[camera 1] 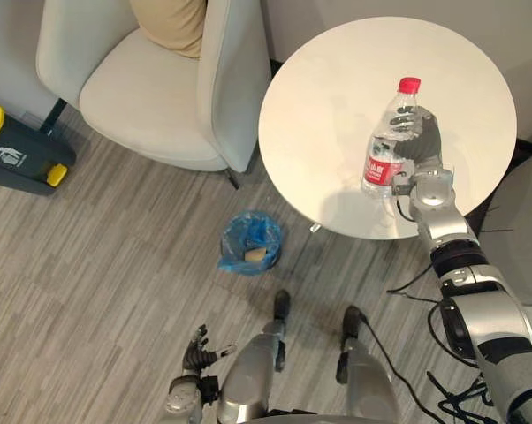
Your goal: Gather rubbish on tea table into small bin, then transfer packed bag to large trash can.
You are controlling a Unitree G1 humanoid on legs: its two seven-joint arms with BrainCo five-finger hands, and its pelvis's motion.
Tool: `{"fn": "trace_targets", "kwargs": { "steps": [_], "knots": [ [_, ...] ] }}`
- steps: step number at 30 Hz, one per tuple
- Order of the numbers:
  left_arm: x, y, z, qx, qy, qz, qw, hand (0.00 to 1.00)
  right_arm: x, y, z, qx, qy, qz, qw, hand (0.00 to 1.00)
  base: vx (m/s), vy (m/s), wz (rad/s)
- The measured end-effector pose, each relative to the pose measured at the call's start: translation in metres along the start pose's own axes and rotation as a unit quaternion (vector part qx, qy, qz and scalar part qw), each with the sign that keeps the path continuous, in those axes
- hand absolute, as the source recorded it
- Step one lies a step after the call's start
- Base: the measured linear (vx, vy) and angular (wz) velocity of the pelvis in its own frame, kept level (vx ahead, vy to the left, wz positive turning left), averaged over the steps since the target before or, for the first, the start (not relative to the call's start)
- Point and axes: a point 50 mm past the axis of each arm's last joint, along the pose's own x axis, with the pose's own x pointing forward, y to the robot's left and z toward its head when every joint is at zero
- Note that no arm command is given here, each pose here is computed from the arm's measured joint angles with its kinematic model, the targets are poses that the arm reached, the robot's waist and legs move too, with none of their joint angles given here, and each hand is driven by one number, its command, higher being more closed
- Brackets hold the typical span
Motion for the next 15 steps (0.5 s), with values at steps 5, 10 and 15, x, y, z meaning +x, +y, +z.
{"fn": "trace_targets", "kwargs": {
  "steps": [5,10,15],
  "knots": [
    [0.000,-0.004,0.000,-0.001,0.001,-0.004,1.000,0.00,-0.045,0.013,-0.010,0.033,-0.017,0.018,0.999,1.00,0.00,-0.015,0.20],
    [-0.001,-0.004,-0.004,0.009,0.009,-0.006,1.000,0.00,-0.094,0.039,-0.029,0.049,0.009,0.061,0.997,1.00,-0.03,-0.026,0.42],
    [-0.001,-0.011,-0.008,0.006,0.021,-0.012,1.000,0.00,-0.130,0.048,-0.035,0.044,0.017,0.084,0.995,1.00,0.01,-0.003,1.00]
  ]
}}
